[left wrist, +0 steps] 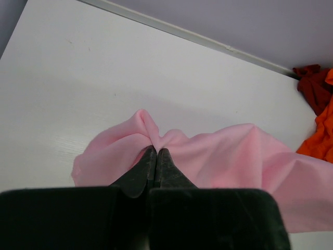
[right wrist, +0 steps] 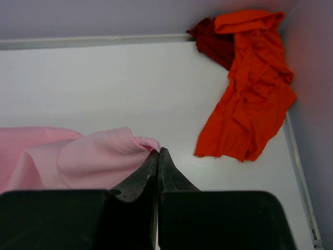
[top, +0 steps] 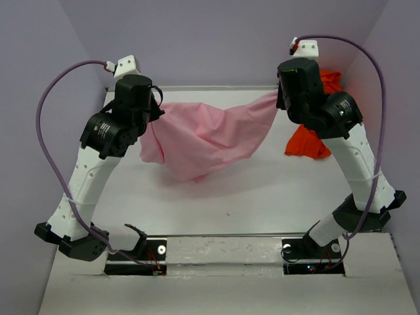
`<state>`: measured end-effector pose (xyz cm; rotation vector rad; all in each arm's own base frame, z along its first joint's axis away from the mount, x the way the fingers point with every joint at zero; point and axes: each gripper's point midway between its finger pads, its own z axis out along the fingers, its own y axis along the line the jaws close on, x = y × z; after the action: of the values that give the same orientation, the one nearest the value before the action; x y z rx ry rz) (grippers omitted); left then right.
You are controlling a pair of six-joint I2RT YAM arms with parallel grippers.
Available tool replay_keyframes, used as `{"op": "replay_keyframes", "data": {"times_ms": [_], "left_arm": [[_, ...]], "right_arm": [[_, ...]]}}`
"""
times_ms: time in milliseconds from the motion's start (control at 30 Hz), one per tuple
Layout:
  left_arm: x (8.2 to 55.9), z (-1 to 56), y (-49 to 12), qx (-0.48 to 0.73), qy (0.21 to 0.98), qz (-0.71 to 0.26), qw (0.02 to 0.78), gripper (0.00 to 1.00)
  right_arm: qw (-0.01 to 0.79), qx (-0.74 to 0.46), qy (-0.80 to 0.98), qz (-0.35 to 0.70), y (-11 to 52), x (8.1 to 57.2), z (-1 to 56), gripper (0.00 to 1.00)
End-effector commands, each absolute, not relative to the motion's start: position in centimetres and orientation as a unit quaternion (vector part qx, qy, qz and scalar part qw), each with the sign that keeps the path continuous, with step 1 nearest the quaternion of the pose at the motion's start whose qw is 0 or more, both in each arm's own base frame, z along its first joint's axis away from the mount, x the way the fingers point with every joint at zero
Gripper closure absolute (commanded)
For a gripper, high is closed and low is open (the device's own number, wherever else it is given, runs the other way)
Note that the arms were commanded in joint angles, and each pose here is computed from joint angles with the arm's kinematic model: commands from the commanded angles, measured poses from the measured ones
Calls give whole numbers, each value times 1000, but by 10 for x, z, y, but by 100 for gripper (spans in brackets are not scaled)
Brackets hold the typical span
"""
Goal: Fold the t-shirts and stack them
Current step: Flatten out the crumpled T-shirt at the center of the board.
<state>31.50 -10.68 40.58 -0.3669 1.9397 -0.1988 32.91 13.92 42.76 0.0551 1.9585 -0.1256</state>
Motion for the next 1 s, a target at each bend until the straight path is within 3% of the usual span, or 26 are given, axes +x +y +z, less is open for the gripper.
{"op": "replay_keyframes", "data": {"times_ms": [0, 567, 633, 667, 733, 967], "left_arm": [[311, 416, -105, -141, 817, -86, 553, 100], [294, 400, -84, -163, 814, -59, 555, 100], [296, 405, -86, -163, 811, -63, 558, 61], [297, 408, -87, -161, 810, -66, 560, 53], [298, 407, -87, -163, 811, -64, 558, 43], [302, 398, -87, -166, 814, -54, 554, 41]], "right_arm": [[614, 67, 782, -83, 97, 327, 479, 100], [613, 100, 782, -55, 91, 349, 480, 100], [608, 96, 787, -45, 96, 350, 476, 100], [605, 93, 790, -41, 98, 351, 474, 100], [607, 90, 789, -34, 101, 351, 477, 100], [663, 102, 742, 0, 91, 338, 533, 100]]}}
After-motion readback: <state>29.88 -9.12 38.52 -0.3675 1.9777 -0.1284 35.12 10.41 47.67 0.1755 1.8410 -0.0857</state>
